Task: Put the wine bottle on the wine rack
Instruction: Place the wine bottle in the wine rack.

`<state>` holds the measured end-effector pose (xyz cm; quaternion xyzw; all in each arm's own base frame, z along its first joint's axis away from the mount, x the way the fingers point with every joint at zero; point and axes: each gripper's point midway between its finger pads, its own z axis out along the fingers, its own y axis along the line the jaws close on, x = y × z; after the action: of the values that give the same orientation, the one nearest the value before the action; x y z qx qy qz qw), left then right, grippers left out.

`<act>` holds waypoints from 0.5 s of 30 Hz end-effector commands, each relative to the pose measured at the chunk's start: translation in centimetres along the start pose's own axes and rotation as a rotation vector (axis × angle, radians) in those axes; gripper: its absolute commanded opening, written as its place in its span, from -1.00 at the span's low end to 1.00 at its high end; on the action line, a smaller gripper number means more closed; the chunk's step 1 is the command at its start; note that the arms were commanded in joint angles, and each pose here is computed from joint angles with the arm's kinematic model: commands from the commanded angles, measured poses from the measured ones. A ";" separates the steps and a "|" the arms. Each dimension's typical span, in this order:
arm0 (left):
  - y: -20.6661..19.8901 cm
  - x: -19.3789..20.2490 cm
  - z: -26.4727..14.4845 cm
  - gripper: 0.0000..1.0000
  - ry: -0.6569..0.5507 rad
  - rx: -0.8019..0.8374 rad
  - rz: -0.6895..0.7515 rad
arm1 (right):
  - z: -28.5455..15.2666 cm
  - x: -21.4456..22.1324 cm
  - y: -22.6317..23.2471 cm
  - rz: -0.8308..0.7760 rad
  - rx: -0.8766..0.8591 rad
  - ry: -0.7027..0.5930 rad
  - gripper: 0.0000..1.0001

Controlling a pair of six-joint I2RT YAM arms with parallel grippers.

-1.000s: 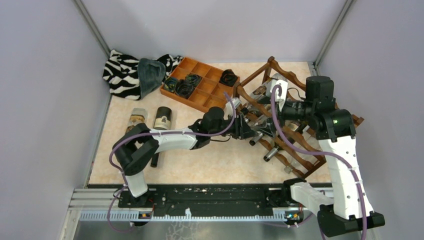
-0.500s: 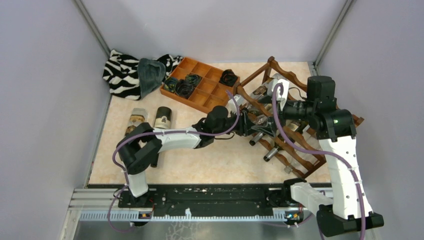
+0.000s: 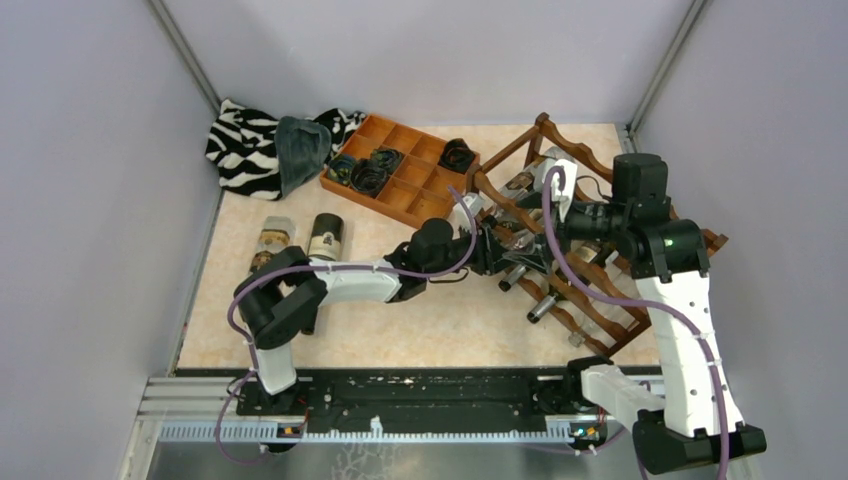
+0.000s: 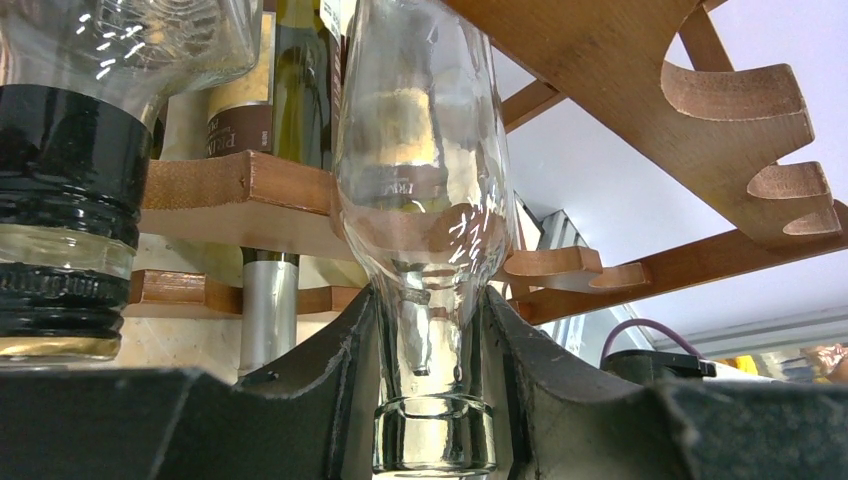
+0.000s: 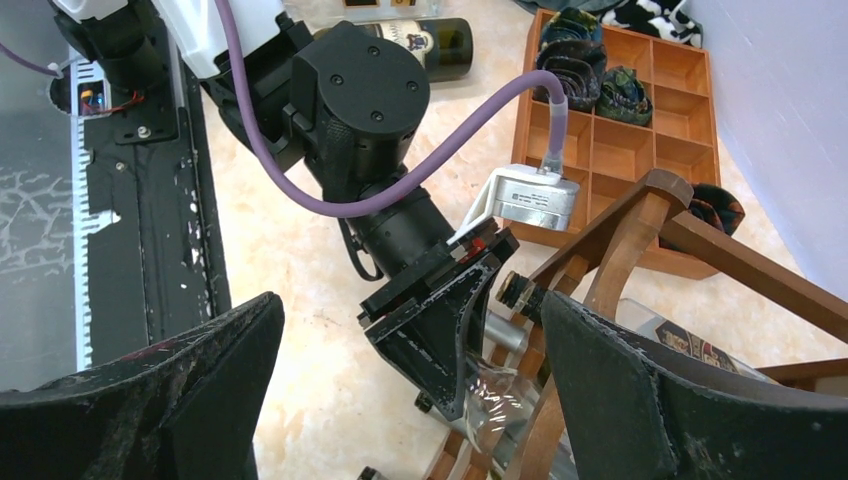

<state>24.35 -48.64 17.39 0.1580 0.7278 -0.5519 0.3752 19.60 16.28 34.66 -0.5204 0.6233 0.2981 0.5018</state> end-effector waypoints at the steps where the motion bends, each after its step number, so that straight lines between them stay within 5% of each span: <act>1: -3.5 -3.6 -0.3 -1.00 -0.147 0.093 0.017 | -0.4 -1.1 -0.2 -0.042 0.018 -0.035 0.97; 15: -4.7 -3.9 -0.1 -1.00 -0.226 0.097 -0.007 | -0.5 -0.9 -0.7 -0.028 0.040 -0.035 0.97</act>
<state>23.78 -48.98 17.48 0.1307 0.7224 -0.5523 0.3949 19.86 16.01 34.66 -0.5129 0.6286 0.2955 0.5045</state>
